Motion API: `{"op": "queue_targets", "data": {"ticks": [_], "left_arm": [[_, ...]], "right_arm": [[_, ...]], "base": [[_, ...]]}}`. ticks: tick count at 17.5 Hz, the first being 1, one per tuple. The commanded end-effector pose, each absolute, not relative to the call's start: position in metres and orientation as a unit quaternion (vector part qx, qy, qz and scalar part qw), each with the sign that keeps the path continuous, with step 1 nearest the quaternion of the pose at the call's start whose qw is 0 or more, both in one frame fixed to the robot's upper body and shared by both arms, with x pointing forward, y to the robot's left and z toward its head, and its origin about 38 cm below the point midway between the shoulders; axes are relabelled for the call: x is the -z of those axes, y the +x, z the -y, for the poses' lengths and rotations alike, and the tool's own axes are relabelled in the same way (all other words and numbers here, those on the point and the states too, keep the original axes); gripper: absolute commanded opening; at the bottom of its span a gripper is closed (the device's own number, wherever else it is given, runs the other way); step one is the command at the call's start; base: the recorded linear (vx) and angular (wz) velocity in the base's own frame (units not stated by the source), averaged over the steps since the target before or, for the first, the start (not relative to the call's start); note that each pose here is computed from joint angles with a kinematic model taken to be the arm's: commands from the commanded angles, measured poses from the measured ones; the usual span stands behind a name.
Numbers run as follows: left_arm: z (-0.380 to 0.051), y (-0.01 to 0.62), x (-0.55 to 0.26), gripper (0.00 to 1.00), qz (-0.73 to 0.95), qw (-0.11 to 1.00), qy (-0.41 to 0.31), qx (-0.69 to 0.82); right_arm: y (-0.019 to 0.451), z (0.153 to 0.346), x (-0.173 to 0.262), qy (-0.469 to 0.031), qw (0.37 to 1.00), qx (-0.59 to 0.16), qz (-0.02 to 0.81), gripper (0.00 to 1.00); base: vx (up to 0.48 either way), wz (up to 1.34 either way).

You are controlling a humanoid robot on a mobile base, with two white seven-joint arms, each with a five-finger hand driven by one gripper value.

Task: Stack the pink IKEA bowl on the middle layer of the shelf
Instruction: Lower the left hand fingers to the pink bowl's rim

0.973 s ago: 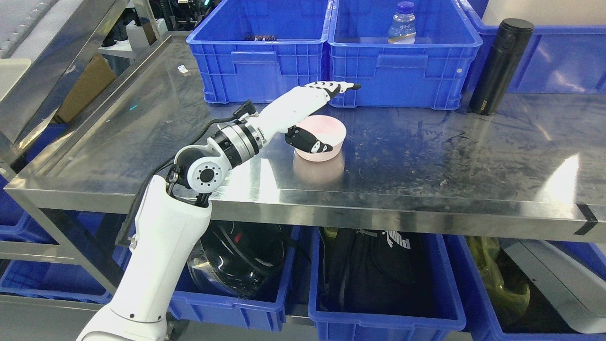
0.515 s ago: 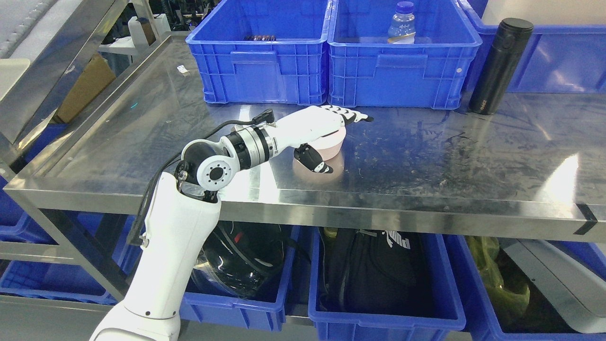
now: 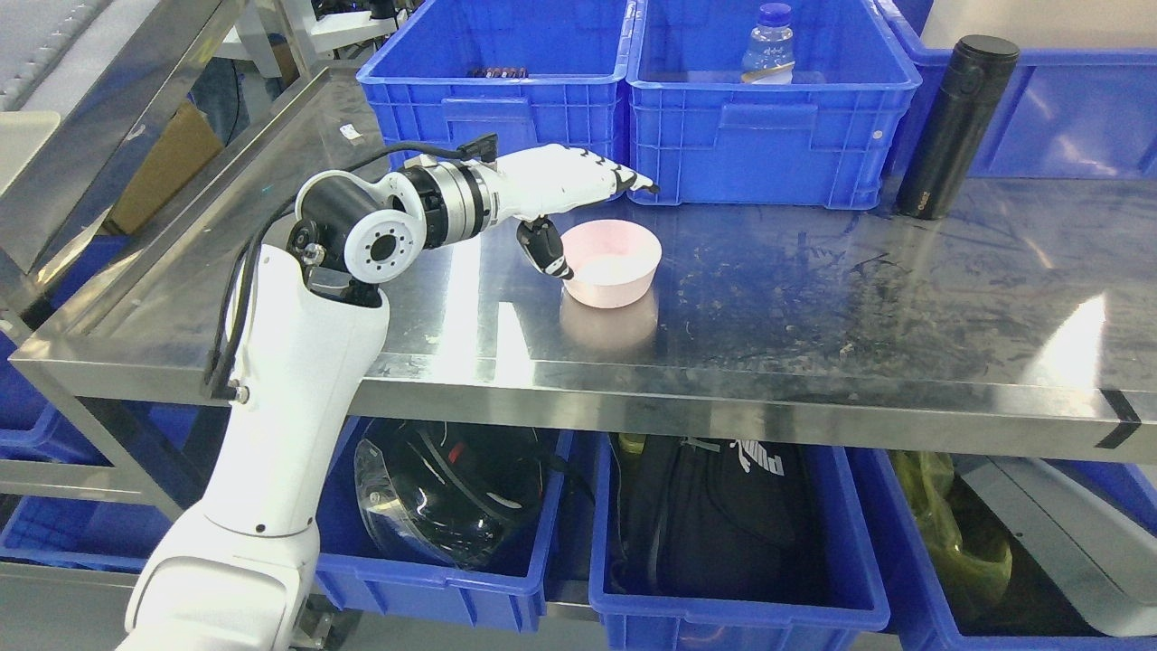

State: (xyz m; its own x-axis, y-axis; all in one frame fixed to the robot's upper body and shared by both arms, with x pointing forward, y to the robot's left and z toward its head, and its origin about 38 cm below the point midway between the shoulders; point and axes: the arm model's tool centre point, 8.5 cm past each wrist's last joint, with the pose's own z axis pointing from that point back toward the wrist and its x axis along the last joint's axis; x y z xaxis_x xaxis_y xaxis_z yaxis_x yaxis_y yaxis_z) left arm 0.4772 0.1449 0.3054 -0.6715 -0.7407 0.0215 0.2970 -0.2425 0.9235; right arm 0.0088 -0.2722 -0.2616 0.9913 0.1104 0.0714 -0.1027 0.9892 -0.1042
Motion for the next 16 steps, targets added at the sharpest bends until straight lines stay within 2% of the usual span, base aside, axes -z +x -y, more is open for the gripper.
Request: {"op": "queue_targets", "data": {"ticks": [1, 6, 8, 9, 16], "left_arm": [[-0.176, 0.494, -0.276, 0.96, 0.404, 0.370, 0.233, 0.804], [-0.127, 0.502, -0.245, 0.83, 0.402, 0.371, 0.183, 0.817], [-0.107, 0.502, -0.233, 0.71, 0.407, 0.362, 0.155, 0.824], [-0.107, 0.502, -0.231, 0.69, 0.405, 0.363, 0.152, 0.825], [-0.102, 0.509, -0.223, 0.67, 0.407, 0.370, 0.151, 0.821]], "right_arm": [[0.012, 0.283, 0.261, -0.059, 0.996, -0.054, 0.045, 1.00], [0.012, 0.283, 0.261, -0.059, 0.996, -0.054, 0.045, 1.00], [0.013, 0.283, 0.261, -0.059, 0.996, -0.054, 0.045, 1.00], [0.013, 0.283, 0.261, -0.059, 0.996, -0.054, 0.045, 1.00], [0.013, 0.283, 0.261, -0.059, 0.996, -0.054, 0.045, 1.00]], "base": [[-0.001, -0.01], [-0.001, 0.02], [-0.002, 0.01], [0.000, 0.00], [0.000, 0.00]]}}
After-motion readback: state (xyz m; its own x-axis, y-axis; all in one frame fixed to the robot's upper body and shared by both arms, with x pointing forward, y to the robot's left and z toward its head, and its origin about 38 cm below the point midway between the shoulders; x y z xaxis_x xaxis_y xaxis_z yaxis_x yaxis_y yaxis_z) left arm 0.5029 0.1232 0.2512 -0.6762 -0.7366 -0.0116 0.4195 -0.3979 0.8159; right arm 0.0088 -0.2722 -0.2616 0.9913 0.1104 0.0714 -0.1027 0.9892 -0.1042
